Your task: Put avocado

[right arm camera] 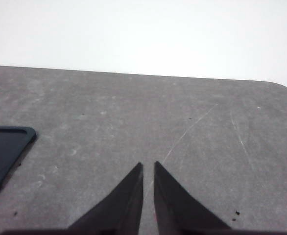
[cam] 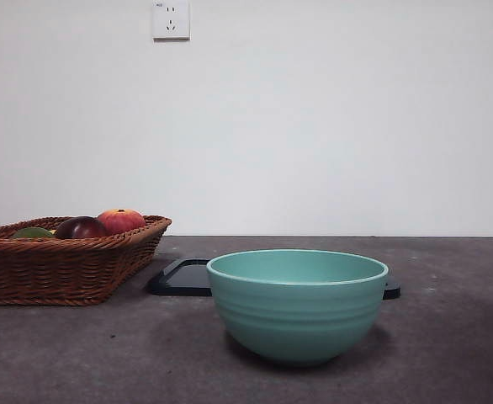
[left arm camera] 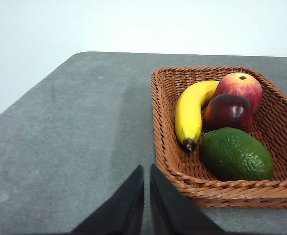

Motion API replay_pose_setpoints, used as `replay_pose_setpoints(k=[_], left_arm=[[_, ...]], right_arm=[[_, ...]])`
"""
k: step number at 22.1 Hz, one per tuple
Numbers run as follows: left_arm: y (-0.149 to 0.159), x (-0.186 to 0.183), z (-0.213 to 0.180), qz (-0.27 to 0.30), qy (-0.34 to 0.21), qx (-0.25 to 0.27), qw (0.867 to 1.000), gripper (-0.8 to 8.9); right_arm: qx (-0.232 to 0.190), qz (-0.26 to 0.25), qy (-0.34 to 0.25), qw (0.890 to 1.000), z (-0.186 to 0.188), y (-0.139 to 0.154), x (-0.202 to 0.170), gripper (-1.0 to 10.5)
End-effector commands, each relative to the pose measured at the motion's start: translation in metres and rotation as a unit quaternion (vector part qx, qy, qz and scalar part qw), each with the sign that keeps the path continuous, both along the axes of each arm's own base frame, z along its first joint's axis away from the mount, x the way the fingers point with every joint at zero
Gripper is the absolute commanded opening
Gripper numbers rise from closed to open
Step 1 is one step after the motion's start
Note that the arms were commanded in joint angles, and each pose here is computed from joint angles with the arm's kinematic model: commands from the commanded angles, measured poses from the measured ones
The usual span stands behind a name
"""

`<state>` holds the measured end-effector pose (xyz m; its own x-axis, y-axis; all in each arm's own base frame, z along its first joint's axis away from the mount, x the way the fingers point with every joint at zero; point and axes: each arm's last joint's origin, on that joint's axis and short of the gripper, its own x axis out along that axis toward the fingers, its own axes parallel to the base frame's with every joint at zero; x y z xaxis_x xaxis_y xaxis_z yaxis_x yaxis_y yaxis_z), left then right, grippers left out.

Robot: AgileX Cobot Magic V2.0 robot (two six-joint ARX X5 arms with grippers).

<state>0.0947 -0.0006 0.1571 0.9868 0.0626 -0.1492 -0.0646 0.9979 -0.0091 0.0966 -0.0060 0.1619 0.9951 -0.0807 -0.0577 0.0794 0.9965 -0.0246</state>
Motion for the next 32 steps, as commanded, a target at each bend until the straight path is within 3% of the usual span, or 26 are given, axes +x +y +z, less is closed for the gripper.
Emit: replay_pose_setpoints(k=[1,7,12,16,20,24,28,32], left_arm=[[0.0,0.001,-0.008,0.006,0.012,-0.018,1.0,0.19],[0.0,0.001,-0.008,0.007,0.012,-0.024,1.0,0.19],[0.0,0.001,-0.008,0.009,0.011,-0.036,0.999,0.19],[0.0,0.001,-0.008,0.008,0.011,-0.038,0.999,0.18],[-0.001,0.0,-0.004,0.0,0.006,-0.061,0.998,0.18],[-0.002,-0.001,0.009,0.002,-0.021,-0.139,0.99,0.18],[-0.003,-0.005,0.028,-0.01,-0.049,-0.146,0.988,0.18],[-0.003,-0.008,0.046,-0.002,-0.062,-0.152,0.986,0.18]], right_arm=[[0.004,0.0,-0.009,1.0,0.0,0.0,0.0,0.3],[0.006,0.0,-0.012,1.0,0.001,0.0,0.0,0.3],[0.048,0.005,-0.007,0.999,-0.001,0.0,0.0,0.3],[0.053,0.026,-0.007,0.998,-0.001,0.002,0.0,0.3],[0.089,0.034,-0.014,0.995,0.003,0.002,0.0,0.1],[0.145,0.036,-0.034,0.988,0.015,0.003,-0.002,0.1],[0.164,0.043,-0.046,0.984,0.029,0.004,-0.005,0.1],[0.192,0.043,-0.021,0.98,0.043,0.005,-0.007,0.1]])
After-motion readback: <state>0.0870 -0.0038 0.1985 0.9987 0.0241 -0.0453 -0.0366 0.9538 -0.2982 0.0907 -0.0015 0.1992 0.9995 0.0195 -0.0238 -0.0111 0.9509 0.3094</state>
